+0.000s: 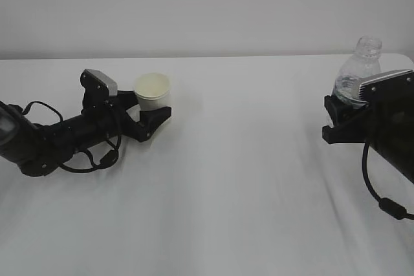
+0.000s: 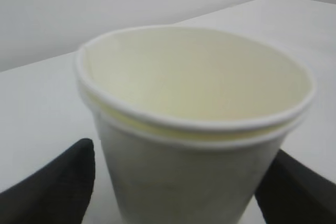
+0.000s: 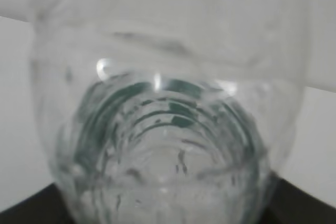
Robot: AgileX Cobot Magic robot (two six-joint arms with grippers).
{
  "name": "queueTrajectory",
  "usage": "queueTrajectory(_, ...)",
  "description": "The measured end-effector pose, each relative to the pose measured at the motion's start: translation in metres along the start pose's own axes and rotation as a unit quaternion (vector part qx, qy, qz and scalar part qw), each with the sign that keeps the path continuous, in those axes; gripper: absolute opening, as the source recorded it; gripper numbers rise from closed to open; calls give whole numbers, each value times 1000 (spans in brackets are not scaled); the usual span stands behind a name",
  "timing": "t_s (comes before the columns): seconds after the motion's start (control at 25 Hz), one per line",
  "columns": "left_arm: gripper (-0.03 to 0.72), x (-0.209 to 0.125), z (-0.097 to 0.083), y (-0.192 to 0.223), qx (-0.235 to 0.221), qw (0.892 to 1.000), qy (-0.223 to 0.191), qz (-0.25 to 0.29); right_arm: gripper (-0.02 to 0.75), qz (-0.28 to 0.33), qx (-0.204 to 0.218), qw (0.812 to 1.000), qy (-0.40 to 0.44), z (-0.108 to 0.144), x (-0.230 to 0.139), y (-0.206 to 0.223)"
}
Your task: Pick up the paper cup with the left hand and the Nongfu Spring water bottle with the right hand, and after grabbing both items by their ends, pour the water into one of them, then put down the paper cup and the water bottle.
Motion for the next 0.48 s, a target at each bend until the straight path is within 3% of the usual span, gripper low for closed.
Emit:
queueTrajectory(0.32,689,5,2,3,2,1000,2,-8,428,0,0,1000,0,0,0,0)
queueTrajectory(0.48,636,5,4,3,6,1000,0,-10,428,0,0,1000,0,0,0,0)
Point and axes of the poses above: a point on each arm's last joint axis where the gripper is mounted, y pointing out along that axis toward the gripper, z along the wrist's bending axis when the last joint is at zero, x = y × z, the point moved 4 cm from there along y, pointing out along that axis toward the gripper, and after that the axes turned 5 degrees about -y, right-handed, at the moved point
